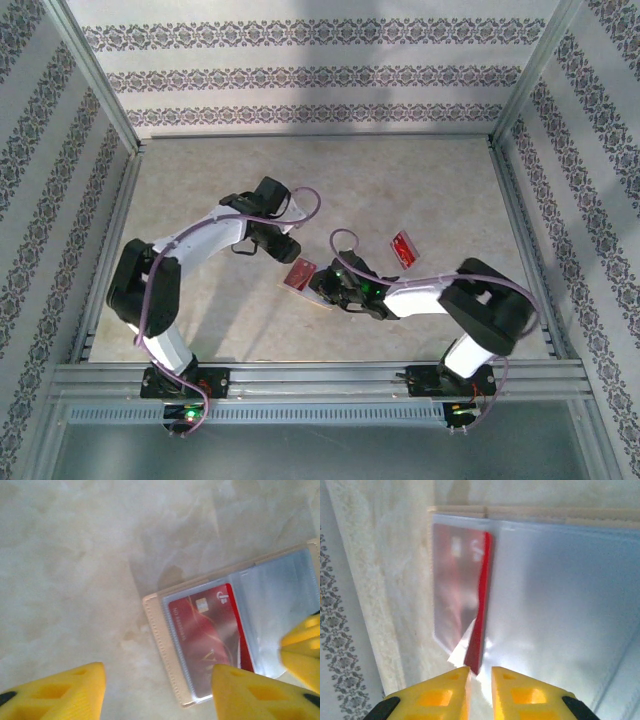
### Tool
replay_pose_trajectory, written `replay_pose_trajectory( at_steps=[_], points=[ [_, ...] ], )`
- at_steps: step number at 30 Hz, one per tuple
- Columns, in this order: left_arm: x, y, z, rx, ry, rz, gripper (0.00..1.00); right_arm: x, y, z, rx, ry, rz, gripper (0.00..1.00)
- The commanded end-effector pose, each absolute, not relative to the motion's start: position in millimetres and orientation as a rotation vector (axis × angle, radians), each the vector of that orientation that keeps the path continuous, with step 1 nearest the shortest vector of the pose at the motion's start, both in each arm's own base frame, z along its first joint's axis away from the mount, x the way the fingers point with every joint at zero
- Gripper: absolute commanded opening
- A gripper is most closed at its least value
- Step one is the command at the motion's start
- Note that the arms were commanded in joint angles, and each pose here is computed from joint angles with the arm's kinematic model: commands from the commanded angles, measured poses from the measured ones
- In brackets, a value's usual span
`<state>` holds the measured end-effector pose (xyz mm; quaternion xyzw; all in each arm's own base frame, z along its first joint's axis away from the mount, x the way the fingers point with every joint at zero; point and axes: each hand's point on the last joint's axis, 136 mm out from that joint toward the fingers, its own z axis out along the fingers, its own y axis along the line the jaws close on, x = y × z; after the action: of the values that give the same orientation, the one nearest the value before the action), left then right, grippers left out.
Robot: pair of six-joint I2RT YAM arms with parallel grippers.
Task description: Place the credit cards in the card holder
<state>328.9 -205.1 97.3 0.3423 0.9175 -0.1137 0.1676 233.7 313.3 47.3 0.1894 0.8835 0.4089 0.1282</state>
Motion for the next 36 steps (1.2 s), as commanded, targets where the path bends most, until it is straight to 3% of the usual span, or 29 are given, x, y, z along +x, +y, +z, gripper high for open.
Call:
replay_pose_trajectory(
  at_steps=[1, 10, 22, 36],
  points=[
    [308, -181, 87, 0.951, 2.708, -0.265, 0.65, 230, 293, 62, 0.434, 2.621, 1.017, 0.22],
    [301, -187, 61, 0.819, 2.788, -0.366, 0.84, 240, 268, 69, 0.441, 2.606, 0.979, 0.23],
    [283, -207, 41, 0.693, 2.87, -0.614, 0.79, 233, 242, 40, 0.498, 2.721, 0.826, 0.26],
    [278, -211, 26, 0.541, 2.938, -0.738, 0.82, 223, 230, 15, 0.522, 2.784, 0.737, 0.27]
  ],
)
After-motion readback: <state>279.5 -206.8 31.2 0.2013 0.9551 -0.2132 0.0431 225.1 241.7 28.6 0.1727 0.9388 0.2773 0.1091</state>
